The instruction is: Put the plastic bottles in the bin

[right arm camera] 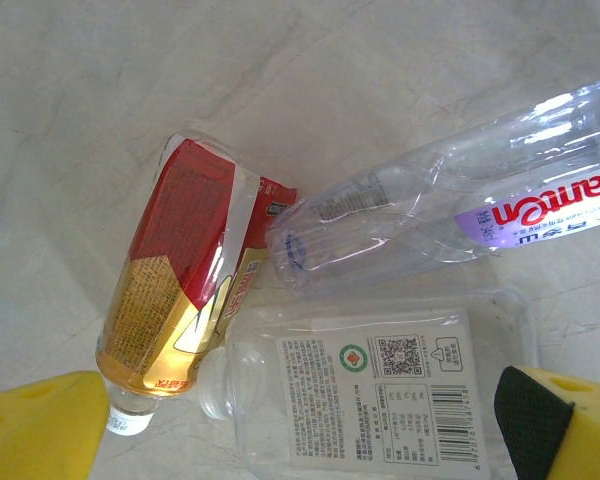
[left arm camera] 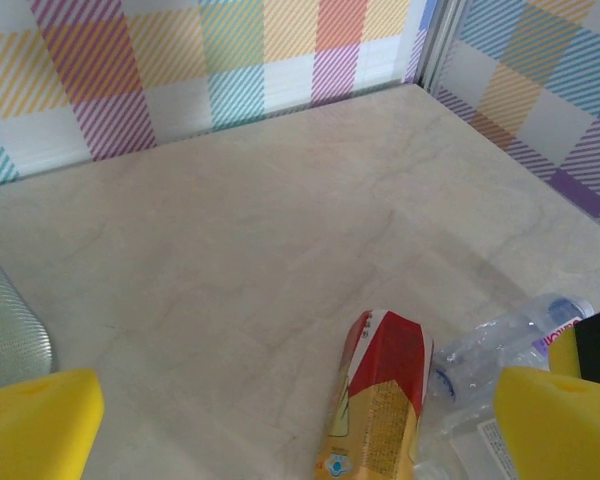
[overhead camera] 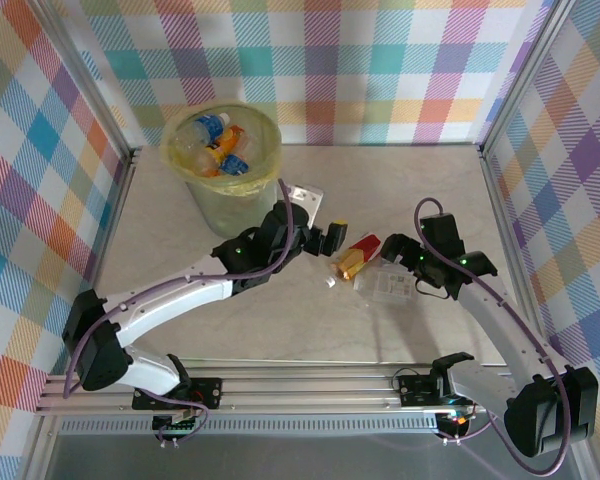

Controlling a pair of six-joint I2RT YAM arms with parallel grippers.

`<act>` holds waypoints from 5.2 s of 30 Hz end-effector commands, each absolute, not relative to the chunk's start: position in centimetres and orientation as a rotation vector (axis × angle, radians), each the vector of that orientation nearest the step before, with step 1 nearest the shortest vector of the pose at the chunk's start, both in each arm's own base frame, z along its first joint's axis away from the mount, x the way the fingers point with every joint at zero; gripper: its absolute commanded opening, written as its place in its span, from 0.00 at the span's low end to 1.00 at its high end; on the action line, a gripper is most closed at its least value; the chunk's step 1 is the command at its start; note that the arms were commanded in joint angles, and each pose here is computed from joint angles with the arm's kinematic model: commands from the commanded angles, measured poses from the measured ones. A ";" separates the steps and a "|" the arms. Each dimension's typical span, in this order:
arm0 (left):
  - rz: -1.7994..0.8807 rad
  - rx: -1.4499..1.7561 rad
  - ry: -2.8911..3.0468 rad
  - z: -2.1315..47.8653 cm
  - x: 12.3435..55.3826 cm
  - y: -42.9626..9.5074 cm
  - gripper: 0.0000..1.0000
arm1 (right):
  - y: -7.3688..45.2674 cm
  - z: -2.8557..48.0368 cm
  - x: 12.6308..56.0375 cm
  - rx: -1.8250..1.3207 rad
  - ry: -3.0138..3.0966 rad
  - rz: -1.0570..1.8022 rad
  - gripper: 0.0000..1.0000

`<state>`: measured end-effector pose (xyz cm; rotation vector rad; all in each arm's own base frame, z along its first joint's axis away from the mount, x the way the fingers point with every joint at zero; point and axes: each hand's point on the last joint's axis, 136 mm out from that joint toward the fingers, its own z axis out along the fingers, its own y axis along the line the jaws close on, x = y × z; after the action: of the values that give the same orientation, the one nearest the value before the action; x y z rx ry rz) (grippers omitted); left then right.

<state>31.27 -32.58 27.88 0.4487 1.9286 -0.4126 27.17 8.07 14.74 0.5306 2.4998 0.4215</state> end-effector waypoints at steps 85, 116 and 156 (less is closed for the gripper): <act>-0.220 0.288 2.465 3.0 36.4 -36.1 0.86 | 7.9 13.6 26.9 0.562 2.514 0.417 1.00; -0.508 0.521 2.080 22.3 32.8 -37.2 0.63 | 8.2 14.1 27.2 0.559 2.494 0.445 1.00; 0.118 0.459 1.864 40.8 44.0 -12.2 0.66 | 9.8 14.6 27.4 0.545 2.447 0.593 1.00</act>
<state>43.16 -13.52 41.39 0.4306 1.8234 0.0885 27.47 9.56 14.75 0.5330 2.4473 0.5676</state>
